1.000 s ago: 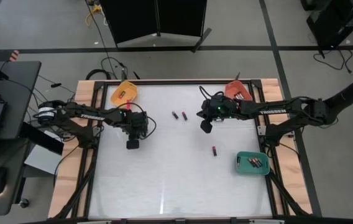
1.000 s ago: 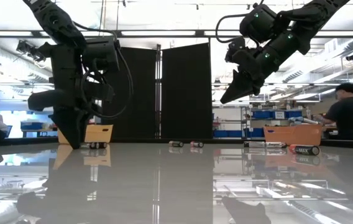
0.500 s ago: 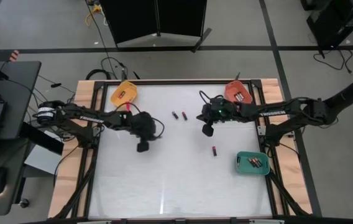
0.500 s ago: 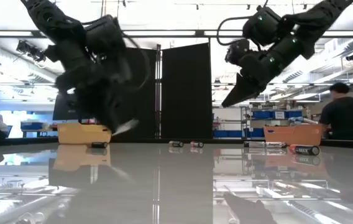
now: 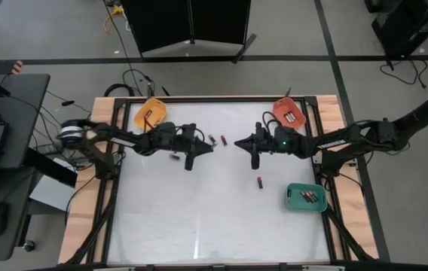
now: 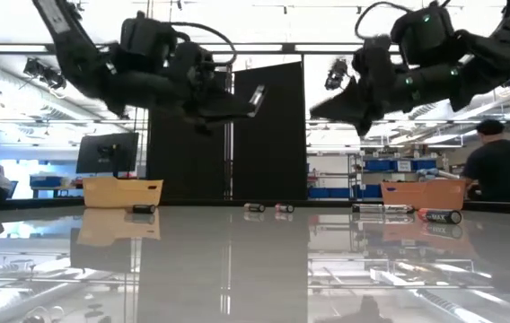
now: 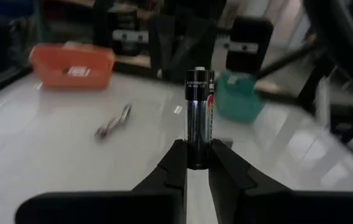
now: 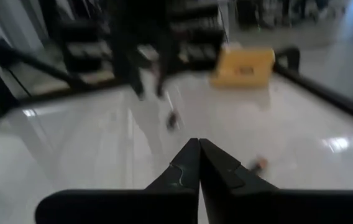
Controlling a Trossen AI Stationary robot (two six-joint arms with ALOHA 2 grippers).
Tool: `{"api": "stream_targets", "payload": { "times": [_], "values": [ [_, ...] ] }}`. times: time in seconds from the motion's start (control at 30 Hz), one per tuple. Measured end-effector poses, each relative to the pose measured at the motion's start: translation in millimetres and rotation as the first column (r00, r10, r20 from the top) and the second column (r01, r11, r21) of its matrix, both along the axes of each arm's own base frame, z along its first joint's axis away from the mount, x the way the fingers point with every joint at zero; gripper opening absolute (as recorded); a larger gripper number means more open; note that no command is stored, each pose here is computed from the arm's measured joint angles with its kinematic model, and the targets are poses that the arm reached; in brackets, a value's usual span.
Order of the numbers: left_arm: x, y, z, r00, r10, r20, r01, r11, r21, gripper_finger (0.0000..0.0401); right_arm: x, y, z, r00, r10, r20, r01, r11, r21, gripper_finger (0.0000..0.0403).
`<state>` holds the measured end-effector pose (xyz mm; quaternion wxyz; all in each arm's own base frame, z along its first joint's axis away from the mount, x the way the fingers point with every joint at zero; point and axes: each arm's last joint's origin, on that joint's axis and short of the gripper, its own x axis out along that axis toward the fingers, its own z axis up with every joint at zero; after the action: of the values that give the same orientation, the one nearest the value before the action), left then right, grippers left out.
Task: Sort batteries
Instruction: Put the silver battery into the orange bin
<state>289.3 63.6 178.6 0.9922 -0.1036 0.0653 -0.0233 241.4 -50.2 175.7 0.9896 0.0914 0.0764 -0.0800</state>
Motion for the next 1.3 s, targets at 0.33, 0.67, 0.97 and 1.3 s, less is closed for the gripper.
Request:
{"api": "stream_targets", "payload": {
  "times": [0.33,0.67,0.97,1.3],
  "values": [
    [33,26,4,0.957,-0.039,0.289,0.051,0.998,-0.032,0.0044,15,3,40,0.967,0.011,0.255,-0.017,1.000,0.021,0.0064],
    [51,37,27,0.926,-0.103,0.363,0.099,0.995,0.029,0.0044,23,-1,59,0.944,-0.056,0.325,0.035,0.997,0.072,0.0150],
    [61,45,30,0.951,-0.107,0.289,0.113,0.994,-0.004,0.0044,22,-5,59,0.941,-0.082,0.329,0.064,0.996,0.066,0.0170],
    [69,48,42,0.948,-0.140,0.286,0.140,0.990,0.021,0.0044,22,-6,59,0.941,-0.079,0.328,0.062,0.996,0.061,0.0131]
  ]
}}
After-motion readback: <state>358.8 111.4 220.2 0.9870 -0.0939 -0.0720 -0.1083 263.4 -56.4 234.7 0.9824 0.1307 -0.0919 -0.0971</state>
